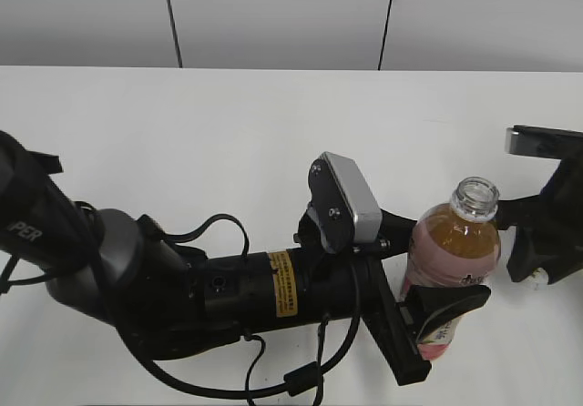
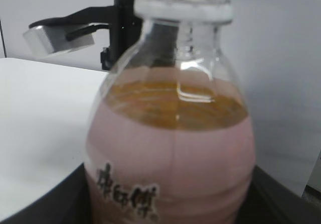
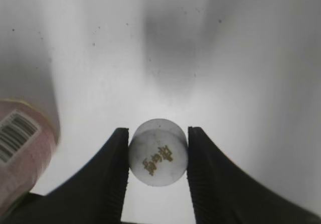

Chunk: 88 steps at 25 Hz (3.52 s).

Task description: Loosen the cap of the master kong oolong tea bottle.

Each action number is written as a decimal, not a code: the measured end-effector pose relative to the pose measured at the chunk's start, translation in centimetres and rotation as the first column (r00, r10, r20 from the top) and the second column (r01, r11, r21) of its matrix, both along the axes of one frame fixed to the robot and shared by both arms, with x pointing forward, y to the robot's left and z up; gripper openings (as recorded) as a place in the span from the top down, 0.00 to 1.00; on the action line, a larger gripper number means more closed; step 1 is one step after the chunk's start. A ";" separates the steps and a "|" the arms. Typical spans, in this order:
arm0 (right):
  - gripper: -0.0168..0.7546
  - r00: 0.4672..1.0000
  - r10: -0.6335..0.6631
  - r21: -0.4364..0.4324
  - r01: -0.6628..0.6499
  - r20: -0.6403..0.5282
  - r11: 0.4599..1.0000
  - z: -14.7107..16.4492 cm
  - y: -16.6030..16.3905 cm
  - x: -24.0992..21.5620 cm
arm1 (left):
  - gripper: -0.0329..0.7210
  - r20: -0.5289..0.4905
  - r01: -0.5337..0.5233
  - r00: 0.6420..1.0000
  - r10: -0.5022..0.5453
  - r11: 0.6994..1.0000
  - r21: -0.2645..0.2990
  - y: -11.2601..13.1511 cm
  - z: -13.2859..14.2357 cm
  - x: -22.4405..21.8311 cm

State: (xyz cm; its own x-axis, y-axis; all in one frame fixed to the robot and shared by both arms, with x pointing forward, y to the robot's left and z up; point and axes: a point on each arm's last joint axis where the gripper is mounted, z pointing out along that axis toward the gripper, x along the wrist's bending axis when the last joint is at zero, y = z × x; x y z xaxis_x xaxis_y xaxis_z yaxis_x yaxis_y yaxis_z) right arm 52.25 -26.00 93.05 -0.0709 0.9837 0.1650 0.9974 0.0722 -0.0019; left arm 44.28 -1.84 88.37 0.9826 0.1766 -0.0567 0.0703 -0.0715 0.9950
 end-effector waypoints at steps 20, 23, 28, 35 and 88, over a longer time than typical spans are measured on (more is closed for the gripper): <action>0.63 0.991 0.123 -0.143 -0.113 0.059 0.983 -3.7 3.0 1.0 | 0.39 0.000 0.000 1.000 0.000 1.000 0.000 0.0 0.0 0.0; 0.60 0.991 0.123 -0.143 -0.113 0.059 0.983 -3.7 3.0 1.0 | 0.39 0.000 0.000 1.000 0.000 1.000 0.000 0.0 0.0 0.0; 0.34 0.991 0.123 -0.144 -0.115 0.052 0.983 -3.7 3.0 0.9 | 0.39 0.000 0.000 1.000 0.000 1.000 0.000 0.0 0.0 0.0; 0.26 0.988 0.122 -0.138 -0.107 0.100 0.985 -1.5 2.9 0.6 | 0.39 0.000 0.000 1.000 0.000 1.000 0.000 0.0 0.0 0.0; 0.26 0.980 0.113 -0.137 -0.091 0.162 0.986 4.6 1.9 -1.7 | 0.35 -0.001 -0.079 0.997 0.079 0.997 -0.005 1.6 0.0 2.3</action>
